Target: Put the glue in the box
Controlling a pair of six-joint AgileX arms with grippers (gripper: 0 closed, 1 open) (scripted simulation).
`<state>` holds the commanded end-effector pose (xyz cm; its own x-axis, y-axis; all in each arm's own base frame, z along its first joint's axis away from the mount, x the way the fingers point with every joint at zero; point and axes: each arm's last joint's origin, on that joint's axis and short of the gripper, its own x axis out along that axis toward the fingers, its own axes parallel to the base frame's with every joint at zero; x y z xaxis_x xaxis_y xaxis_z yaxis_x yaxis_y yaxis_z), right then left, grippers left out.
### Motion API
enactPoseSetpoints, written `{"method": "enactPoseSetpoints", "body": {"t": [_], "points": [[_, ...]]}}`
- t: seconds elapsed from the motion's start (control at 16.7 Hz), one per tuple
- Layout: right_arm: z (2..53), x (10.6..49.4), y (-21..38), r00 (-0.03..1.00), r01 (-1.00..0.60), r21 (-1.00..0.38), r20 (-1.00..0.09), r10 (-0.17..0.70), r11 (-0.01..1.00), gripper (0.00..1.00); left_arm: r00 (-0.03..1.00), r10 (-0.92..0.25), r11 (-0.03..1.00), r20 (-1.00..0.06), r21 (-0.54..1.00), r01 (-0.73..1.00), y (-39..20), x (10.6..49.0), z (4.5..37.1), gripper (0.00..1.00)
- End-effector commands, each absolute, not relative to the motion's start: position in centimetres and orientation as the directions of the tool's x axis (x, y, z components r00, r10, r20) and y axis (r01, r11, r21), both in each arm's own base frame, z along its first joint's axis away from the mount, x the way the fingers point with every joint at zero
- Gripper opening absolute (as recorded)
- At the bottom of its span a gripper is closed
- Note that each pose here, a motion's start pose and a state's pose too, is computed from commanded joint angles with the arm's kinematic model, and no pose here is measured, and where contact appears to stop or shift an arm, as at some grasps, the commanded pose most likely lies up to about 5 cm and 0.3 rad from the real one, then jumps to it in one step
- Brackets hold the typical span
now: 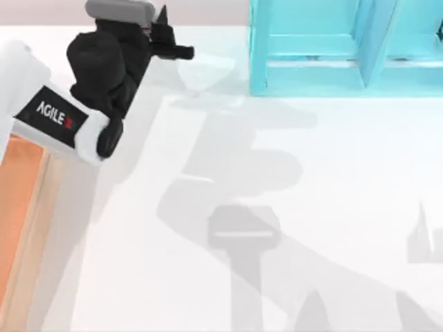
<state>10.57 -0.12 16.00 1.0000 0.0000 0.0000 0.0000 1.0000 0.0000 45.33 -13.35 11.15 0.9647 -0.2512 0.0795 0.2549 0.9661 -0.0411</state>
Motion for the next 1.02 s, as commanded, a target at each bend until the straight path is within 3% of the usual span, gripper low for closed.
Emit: {"method": "enactPoseSetpoints", "body": {"t": [0.48, 0.72, 1.02], "points": [[16.0, 10.6, -0.1, 1.000, 0.000, 0.000, 0.000, 0.000, 1.000, 1.00, 0.829, -0.545, 0.837, 0.125, 0.028, 0.546, 1.5, 45.3, 12.1, 0.00], [16.0, 10.6, -0.1, 1.000, 0.000, 0.000, 0.000, 0.000, 1.000, 1.00, 0.754, -0.650, 0.760, 0.091, 0.061, 0.647, 9.8, 41.8, 11.7, 0.00], [16.0, 10.6, -0.1, 1.000, 0.000, 0.000, 0.000, 0.000, 1.000, 1.00, 0.694, -0.719, 0.695, 0.039, 0.067, 0.716, 17.9, 34.6, 10.6, 0.00]]}}
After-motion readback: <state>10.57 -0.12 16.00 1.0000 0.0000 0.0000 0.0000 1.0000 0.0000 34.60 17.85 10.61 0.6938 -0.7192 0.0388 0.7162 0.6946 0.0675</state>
